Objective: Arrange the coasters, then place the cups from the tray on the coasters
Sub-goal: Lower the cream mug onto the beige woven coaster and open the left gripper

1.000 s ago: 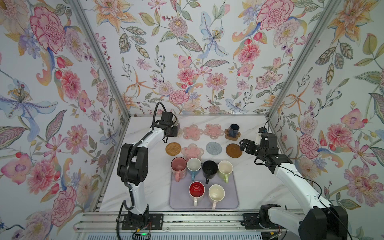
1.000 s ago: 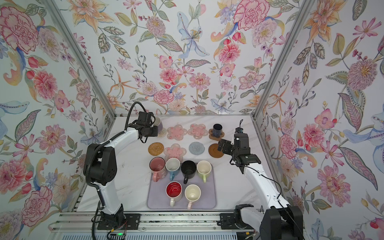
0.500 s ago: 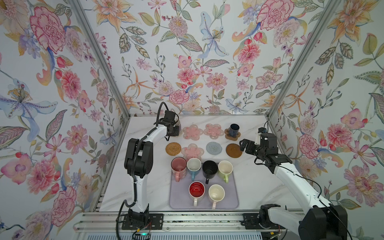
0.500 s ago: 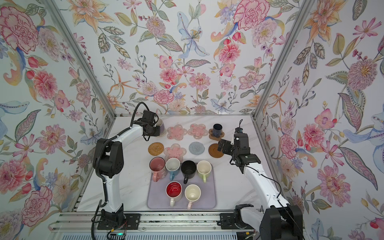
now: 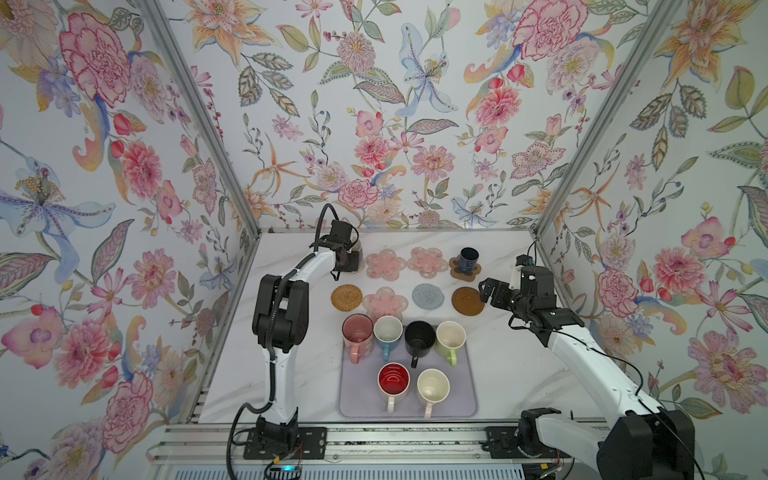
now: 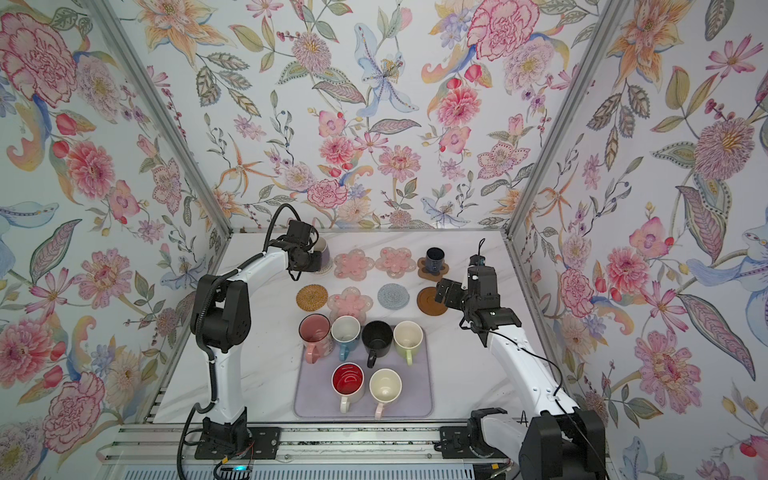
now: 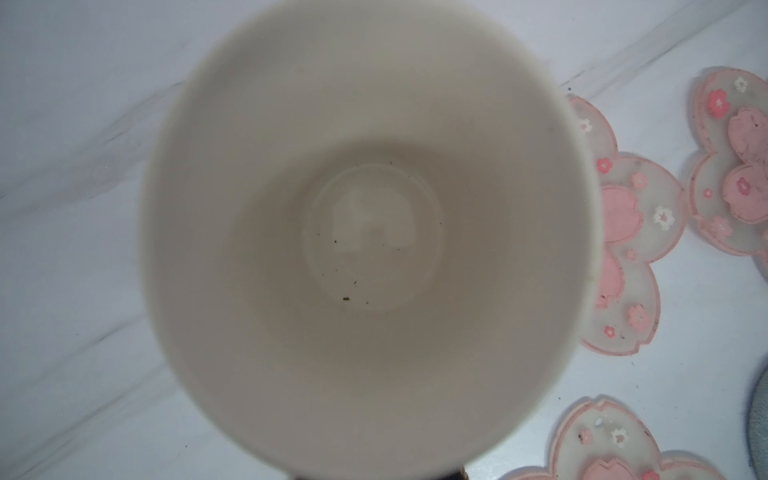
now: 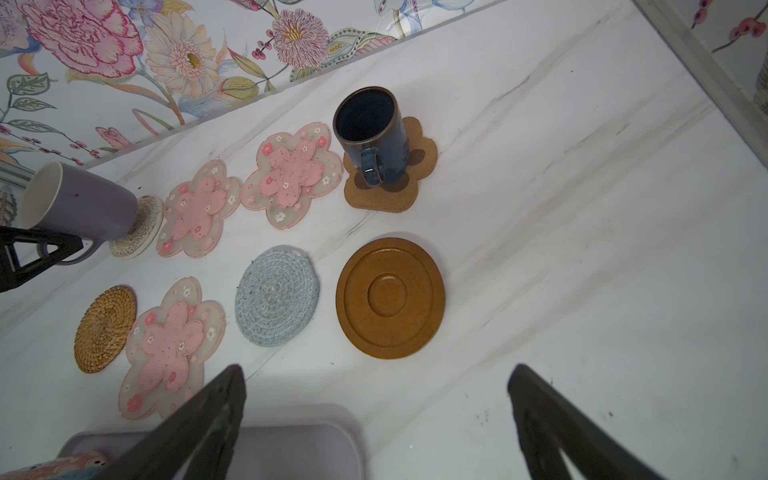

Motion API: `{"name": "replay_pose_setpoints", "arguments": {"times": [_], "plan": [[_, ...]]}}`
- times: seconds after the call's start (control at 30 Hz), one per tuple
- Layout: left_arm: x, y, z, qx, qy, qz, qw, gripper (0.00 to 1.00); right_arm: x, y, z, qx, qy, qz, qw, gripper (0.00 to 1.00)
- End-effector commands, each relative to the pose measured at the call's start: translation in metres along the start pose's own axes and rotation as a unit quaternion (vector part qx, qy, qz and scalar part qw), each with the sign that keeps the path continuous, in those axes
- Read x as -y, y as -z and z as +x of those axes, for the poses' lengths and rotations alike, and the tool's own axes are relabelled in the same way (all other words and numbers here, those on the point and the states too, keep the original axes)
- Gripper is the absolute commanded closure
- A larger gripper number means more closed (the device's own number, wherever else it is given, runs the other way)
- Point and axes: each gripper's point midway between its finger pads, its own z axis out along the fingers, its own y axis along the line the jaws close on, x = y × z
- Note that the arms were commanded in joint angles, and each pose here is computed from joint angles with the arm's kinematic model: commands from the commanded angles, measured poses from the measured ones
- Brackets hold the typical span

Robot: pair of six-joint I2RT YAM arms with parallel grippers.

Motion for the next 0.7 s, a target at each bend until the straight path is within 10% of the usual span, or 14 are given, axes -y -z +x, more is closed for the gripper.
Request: {"name": "replay_pose_setpoints", "arguments": {"times": [0.0,0.67], "plan": [[-0.005,0.002,-0.023,0.03,0.0,-0.005,1.0,1.0,-0.002,0.003,-0.007,0.004,0.007,0.003,1.0,0.01],[-0.009,-0.009,-0.01,0.003,0.008,-0.014,1.0,1.0,-0.003,0.005,-0.008,0.005,0.008,0.003,1.0,0.01]]}}
